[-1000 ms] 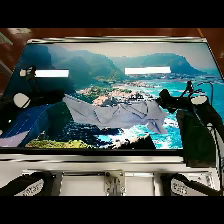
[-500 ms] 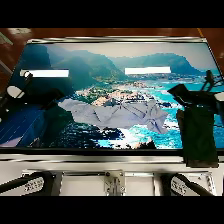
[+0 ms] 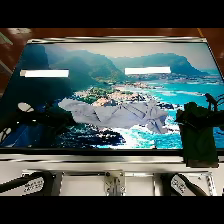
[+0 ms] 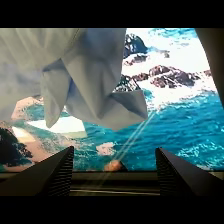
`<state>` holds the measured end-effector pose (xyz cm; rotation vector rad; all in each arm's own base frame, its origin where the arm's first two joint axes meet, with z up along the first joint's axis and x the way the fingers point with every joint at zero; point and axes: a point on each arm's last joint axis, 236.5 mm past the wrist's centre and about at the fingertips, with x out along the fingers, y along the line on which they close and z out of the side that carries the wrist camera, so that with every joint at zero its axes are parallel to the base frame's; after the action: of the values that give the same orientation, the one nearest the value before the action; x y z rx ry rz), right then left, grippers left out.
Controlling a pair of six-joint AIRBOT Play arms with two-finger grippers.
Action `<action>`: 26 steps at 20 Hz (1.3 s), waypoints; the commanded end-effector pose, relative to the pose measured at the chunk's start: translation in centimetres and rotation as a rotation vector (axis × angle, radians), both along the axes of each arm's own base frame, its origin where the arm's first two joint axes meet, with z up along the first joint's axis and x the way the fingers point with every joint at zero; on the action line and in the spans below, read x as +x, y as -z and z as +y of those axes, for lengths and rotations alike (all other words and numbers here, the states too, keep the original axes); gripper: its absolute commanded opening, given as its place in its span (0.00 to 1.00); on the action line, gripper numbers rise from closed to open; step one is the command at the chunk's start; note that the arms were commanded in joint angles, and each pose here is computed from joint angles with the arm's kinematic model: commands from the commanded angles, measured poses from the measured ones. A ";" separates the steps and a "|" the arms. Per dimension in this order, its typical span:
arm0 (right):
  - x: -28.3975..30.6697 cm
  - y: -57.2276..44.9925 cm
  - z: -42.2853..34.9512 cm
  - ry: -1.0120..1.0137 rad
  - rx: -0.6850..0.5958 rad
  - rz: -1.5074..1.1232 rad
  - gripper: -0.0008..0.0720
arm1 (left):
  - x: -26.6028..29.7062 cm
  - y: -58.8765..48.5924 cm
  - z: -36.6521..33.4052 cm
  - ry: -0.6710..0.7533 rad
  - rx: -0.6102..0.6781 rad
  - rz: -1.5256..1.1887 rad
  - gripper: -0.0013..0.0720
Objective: Fold the shirts.
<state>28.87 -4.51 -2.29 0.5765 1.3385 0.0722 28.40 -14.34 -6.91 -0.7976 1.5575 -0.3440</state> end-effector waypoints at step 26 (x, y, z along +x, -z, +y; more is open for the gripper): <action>-1.8 3.7 2.8 -0.029 0.080 0.065 0.95 | 3.8 5.4 -10.6 -0.128 -0.081 -0.051 0.07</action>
<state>28.05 -2.80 -4.27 0.6364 1.3607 0.1011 32.20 -24.85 -12.46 -0.9605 1.4510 -0.3069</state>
